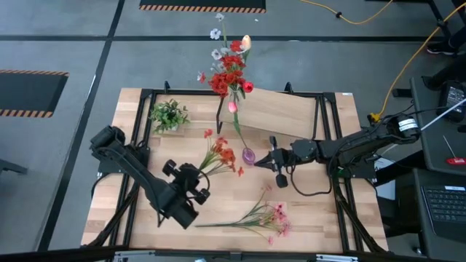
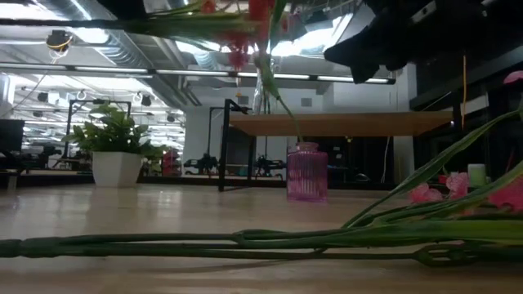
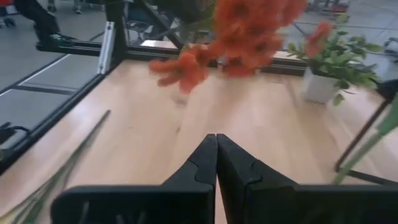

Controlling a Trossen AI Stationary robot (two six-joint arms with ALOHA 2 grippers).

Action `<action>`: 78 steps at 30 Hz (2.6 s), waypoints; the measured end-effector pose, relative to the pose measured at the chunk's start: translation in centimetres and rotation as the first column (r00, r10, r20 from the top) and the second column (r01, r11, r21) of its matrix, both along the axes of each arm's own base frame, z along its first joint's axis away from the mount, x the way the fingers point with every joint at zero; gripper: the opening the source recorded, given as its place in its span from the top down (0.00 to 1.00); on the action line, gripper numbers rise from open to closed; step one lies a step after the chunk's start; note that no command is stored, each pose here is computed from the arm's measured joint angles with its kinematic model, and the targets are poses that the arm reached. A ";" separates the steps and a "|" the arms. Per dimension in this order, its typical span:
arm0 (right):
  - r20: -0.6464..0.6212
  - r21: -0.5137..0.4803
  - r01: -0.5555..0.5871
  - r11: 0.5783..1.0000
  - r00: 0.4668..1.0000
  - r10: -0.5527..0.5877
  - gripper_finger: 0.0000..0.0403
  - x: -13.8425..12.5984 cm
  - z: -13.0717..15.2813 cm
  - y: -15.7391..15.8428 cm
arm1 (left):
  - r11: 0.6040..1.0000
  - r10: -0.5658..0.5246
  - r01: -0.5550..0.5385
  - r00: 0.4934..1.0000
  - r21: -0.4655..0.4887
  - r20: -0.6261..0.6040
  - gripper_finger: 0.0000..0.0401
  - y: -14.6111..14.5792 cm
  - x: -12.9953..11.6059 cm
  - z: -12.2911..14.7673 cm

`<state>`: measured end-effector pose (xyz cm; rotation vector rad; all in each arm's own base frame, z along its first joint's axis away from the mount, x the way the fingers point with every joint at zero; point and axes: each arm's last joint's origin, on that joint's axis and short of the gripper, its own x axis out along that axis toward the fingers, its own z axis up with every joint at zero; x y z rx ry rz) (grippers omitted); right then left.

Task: Pick and place flowers into a vace then onto a shelf
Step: Put the orange flowers into the purple vase

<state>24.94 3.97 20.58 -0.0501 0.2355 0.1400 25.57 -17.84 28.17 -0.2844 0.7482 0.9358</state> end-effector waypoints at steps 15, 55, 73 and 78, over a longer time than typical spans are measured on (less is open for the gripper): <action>0.000 0.046 -0.102 0.994 0.995 0.102 0.97 -0.8 0.1 3.5 | 0.954 -0.284 0.252 0.931 0.160 0.231 0.99 2.4 -3.0 -3.5; 0.269 -0.004 -0.015 1.000 0.963 0.016 0.67 0.0 2.6 1.8 | 0.645 -0.762 0.517 0.379 0.563 0.525 0.99 12.3 -2.0 -5.7; 0.215 0.002 0.055 0.998 0.975 -0.054 0.54 7.1 2.3 1.1 | 0.533 -0.846 0.526 0.329 0.663 0.419 0.99 12.0 2.0 -4.2; 0.223 -0.019 0.059 0.998 0.973 -0.053 0.54 8.2 2.4 1.1 | 0.528 -0.849 0.524 0.341 0.668 0.404 0.99 12.2 2.4 -4.3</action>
